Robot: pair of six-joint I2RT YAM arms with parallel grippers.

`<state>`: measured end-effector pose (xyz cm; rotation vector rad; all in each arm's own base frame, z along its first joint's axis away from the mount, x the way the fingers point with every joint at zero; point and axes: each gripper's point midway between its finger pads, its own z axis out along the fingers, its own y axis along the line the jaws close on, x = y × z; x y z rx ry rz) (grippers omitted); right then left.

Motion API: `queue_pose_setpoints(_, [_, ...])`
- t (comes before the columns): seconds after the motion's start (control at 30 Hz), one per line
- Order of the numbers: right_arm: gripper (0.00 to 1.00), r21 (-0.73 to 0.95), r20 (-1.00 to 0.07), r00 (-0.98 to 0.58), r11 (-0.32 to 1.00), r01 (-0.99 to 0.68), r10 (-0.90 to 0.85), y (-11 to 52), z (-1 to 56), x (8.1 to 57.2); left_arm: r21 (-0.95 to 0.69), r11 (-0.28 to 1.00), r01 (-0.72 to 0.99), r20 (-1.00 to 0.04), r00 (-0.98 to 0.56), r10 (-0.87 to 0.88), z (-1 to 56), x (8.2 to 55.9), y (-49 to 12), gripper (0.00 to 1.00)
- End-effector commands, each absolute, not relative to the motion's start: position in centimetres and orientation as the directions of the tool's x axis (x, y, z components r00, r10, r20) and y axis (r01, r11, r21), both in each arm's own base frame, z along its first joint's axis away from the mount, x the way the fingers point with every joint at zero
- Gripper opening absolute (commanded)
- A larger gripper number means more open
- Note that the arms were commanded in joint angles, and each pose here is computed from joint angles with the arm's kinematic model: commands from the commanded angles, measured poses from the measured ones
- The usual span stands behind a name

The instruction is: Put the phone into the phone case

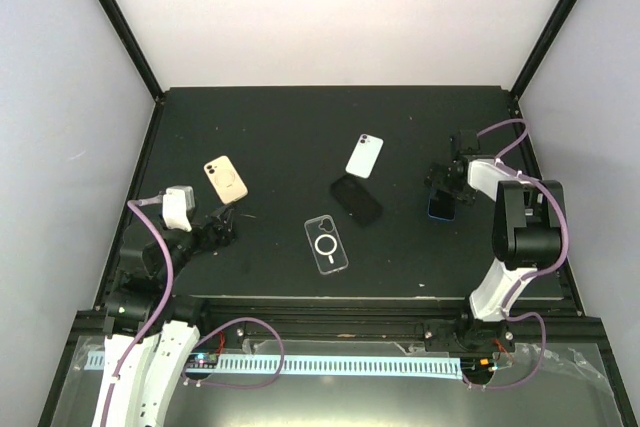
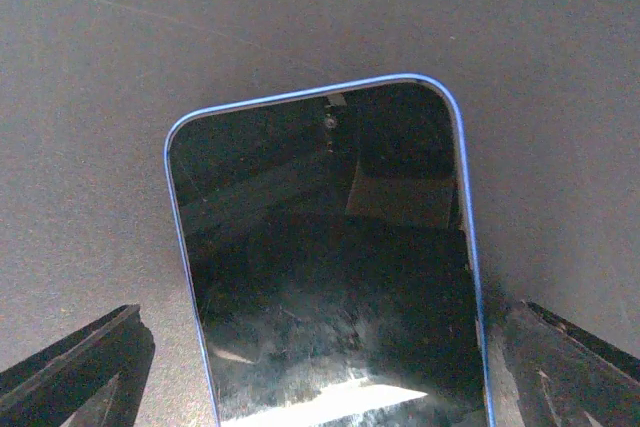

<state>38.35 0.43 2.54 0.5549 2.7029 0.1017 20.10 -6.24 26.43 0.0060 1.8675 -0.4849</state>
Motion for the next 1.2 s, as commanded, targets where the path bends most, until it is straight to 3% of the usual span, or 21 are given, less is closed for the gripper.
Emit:
queue_pose_setpoints(0.0, [0.95, 0.141, -0.343, -0.861, 0.927, 0.347, 0.375, 0.4, 2.2, 39.1, -0.327, 0.919, 0.219, -0.904, -0.354, -0.238, 26.2, 20.3, -5.9, 0.99])
queue_pose_setpoints(0.4, [0.86, 0.039, -0.307, -0.895, 0.944, 0.328, 0.324, 0.3, 1.1, 38.4, -0.326, 0.918, 0.225, -0.909, -0.342, -0.239, 26.4, 20.1, -5.9, 0.99])
queue_pose_setpoints(0.8, [0.83, -0.031, -0.297, -0.916, 0.956, 0.293, 0.271, 0.6, 1.1, 37.8, -0.327, 0.919, 0.220, -0.908, -0.341, -0.241, 26.4, 20.1, -5.9, 0.99])
queue_pose_setpoints(1.03, [0.71, -0.005, -0.291, -0.923, 0.964, 0.267, 0.254, 1.7, 1.2, 37.6, -0.328, 0.920, 0.213, -0.906, -0.346, -0.242, 26.3, 20.3, -5.8, 0.99])
queue_pose_setpoints(1.17, [0.69, -0.018, -0.294, -0.932, 0.974, 0.225, 0.210, 3.0, 1.6, 37.1, -0.327, 0.922, 0.206, -0.902, -0.360, -0.240, 26.0, 20.5, -5.8, 0.99])
